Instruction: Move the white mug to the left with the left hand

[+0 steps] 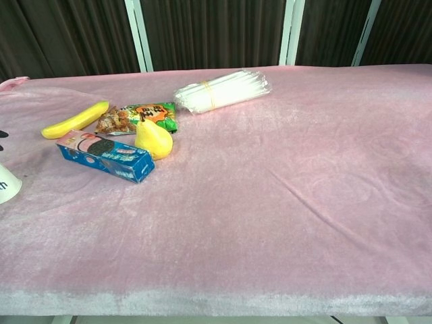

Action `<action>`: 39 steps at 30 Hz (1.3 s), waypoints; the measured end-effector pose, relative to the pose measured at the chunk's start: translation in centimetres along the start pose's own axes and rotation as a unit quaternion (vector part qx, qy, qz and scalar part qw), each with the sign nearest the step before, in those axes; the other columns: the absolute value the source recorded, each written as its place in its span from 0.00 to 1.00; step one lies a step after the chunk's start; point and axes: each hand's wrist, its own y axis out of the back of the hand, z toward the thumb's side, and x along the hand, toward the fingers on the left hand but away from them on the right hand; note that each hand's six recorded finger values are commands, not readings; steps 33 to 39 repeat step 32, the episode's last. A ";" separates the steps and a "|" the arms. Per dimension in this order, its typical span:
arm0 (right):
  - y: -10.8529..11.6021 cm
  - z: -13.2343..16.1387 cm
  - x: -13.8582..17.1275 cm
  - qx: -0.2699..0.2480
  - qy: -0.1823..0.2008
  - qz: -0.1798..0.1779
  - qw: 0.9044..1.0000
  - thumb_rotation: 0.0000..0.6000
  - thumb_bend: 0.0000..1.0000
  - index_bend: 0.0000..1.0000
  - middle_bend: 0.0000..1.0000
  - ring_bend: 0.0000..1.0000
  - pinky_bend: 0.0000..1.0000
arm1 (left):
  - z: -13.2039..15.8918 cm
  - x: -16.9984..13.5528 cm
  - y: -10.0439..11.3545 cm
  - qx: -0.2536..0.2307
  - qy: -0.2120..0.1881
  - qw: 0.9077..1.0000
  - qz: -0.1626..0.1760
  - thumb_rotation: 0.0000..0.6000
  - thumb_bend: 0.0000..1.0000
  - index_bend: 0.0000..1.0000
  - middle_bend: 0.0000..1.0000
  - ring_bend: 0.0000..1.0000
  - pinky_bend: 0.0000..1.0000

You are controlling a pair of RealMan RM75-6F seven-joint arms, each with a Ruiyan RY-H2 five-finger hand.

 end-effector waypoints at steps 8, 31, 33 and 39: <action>0.0 -0.2 0.0 0.002 -0.004 -0.001 1.000 1.00 0.42 0.00 0.00 0.00 0.00 | 0.4 -1.7 1.4 -0.008 -0.018 0.999 0.035 1.00 0.34 0.00 0.00 0.00 0.14; -1.3 1.1 0.2 0.028 0.011 0.013 0.999 1.00 0.42 0.00 0.00 0.00 0.00 | 1.3 -17.3 1.9 0.018 -0.147 0.975 0.163 1.00 0.34 0.00 0.00 0.00 0.07; -1.2 1.0 0.2 0.028 0.010 0.012 0.999 1.00 0.42 0.00 0.00 0.00 0.00 | 1.3 -17.2 1.8 0.018 -0.147 0.976 0.159 1.00 0.34 0.00 0.00 0.00 0.07; -1.2 1.0 0.2 0.028 0.010 0.012 0.999 1.00 0.42 0.00 0.00 0.00 0.00 | 1.3 -17.2 1.8 0.018 -0.147 0.976 0.159 1.00 0.34 0.00 0.00 0.00 0.07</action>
